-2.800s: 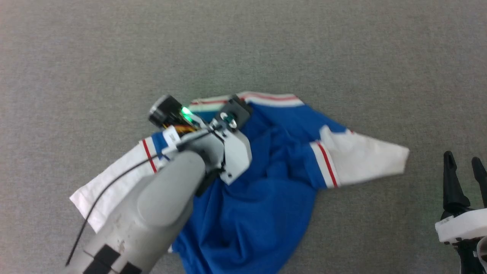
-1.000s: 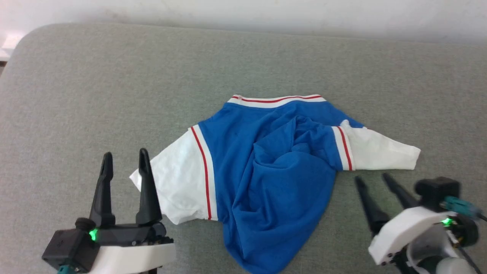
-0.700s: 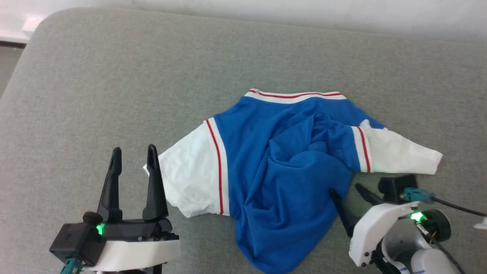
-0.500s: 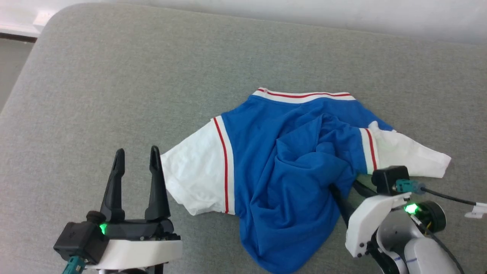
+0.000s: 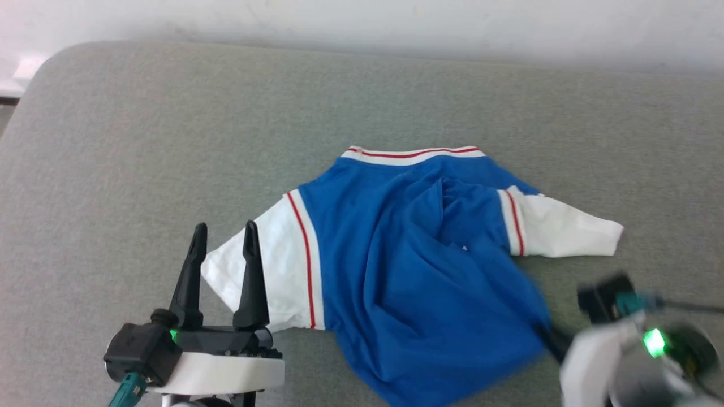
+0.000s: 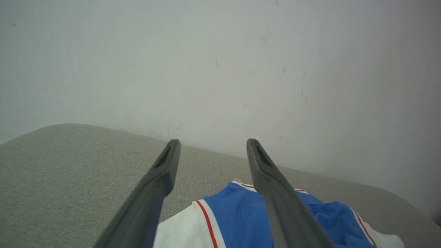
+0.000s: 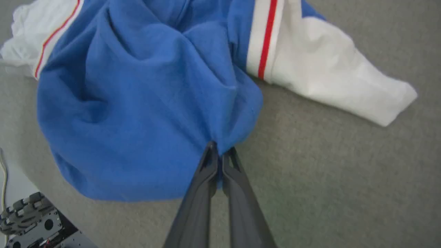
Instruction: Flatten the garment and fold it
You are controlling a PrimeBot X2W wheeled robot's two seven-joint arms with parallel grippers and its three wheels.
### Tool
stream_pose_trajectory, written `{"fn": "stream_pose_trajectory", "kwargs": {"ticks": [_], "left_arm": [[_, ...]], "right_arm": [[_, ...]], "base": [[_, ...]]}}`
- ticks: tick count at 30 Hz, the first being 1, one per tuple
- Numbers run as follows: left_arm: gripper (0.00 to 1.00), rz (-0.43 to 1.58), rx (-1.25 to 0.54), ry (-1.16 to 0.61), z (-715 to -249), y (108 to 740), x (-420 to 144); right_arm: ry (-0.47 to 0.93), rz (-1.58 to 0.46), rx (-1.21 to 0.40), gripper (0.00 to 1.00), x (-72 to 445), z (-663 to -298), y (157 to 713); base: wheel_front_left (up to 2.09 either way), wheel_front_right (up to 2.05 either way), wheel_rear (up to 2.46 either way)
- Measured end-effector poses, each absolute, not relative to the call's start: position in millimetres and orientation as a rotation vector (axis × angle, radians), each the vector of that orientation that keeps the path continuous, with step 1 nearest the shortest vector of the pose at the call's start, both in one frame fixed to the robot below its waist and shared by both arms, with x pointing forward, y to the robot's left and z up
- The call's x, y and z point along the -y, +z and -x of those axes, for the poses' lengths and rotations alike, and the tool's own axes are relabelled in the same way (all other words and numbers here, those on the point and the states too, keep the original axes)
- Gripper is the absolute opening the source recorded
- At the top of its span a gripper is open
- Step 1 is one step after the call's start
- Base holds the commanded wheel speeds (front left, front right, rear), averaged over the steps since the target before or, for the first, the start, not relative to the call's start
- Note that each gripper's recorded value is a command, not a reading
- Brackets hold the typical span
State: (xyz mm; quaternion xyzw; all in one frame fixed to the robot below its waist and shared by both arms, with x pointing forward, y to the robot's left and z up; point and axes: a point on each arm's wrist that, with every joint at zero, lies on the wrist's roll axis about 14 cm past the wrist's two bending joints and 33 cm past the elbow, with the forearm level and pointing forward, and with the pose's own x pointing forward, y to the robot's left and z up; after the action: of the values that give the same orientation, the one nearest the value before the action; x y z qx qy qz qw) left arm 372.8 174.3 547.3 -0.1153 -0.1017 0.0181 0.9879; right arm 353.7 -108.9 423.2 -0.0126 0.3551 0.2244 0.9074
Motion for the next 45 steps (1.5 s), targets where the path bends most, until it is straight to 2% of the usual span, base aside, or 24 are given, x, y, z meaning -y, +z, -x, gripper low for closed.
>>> {"fn": "stream_pose_trajectory", "kwargs": {"ticks": [4, 5, 11, 12, 13, 14, 18, 23, 26, 29, 39, 40, 41, 42, 43, 45], "left_arm": [[1.0, 0.241, 0.202, 0.01, -375, 547, -166], [1.0, 0.241, 0.202, 0.01, -375, 547, -166], [1.0, 0.254, 0.187, -0.006, -377, 542, -159], [1.0, 0.254, 0.185, -0.007, -378, 542, -159], [1.0, 0.254, 0.183, -0.007, -378, 541, -159], [1.0, 0.254, 0.181, -0.007, -378, 541, -159], [1.0, 0.254, 0.179, -0.013, -378, 540, -158], [1.0, 0.253, 0.175, -0.009, -379, 538, -160], [1.0, 0.254, 0.168, -0.008, -380, 536, -160], [1.0, 0.26, 0.162, -0.009, -381, 534, -158], [1.0, 0.267, 0.158, 0.031, -384, 532, -169], [1.0, 0.266, 0.154, 0.038, -384, 531, -171], [1.0, 0.263, 0.152, 0.046, -383, 530, -173], [1.0, 0.261, 0.15, 0.052, -383, 529, -175], [1.0, 0.259, 0.147, 0.058, -383, 528, -177], [1.0, 0.256, 0.142, 0.069, -383, 526, -180]], "right_arm": [[0.486, 0.062, -1.038, 0.0, 138, -272, 396], [0.486, 0.062, -1.038, 0.0, 138, -272, 396], [0.402, 0.104, -1.449, 0.0, 185, -171, 364], [0.39, 0.106, -1.467, 0.12, 188, -165, 363], [0.379, 0.102, -1.458, 0.47, 188, -166, 363], [0.373, 0.098, -1.428, 1.0, 186, -171, 364], [0.37, 0.065, -1.195, 1.0, 170, -218, 377], [0.33, 0.044, -0.707, 1.0, 154, -321, 442], [0.319, 0.073, -0.53, 1.0, 147, -361, 473], [0.357, 0.101, -0.511, 1.0, 129, -378, 474], [0.454, 0.211, -0.696, 1.0, 92, -399, 417], [0.459, 0.221, -0.714, 0.6, 90, -399, 412], [0.464, 0.223, -0.727, 0.36, 89, -400, 407], [0.468, 0.225, -0.734, 0.05, 87, -400, 405], [0.47, 0.228, -0.733, 0.0, 87, -401, 403], [0.464, 0.225, -0.732, 0.0, 88, -403, 402]], "base": [[0.0, 0.0, 0.0], [0.0, 0.0, 0.0], [0.0, 0.0, 0.0], [0.0, 0.0, 0.0], [0.0, 0.0, 0.0], [0.0, 0.0, 0.0], [0.0, 0.0, 0.0], [0.0, 0.0, 0.0], [0.0, 0.0, 0.0], [0.0, 0.0, 0.0], [0.0, 0.0, 0.0], [0.0, 0.0, 0.0], [0.0, 0.0, 0.0], [0.0, 0.0, 0.0], [0.0, 0.0, 0.0], [0.0, 0.0, 0.0]]}}
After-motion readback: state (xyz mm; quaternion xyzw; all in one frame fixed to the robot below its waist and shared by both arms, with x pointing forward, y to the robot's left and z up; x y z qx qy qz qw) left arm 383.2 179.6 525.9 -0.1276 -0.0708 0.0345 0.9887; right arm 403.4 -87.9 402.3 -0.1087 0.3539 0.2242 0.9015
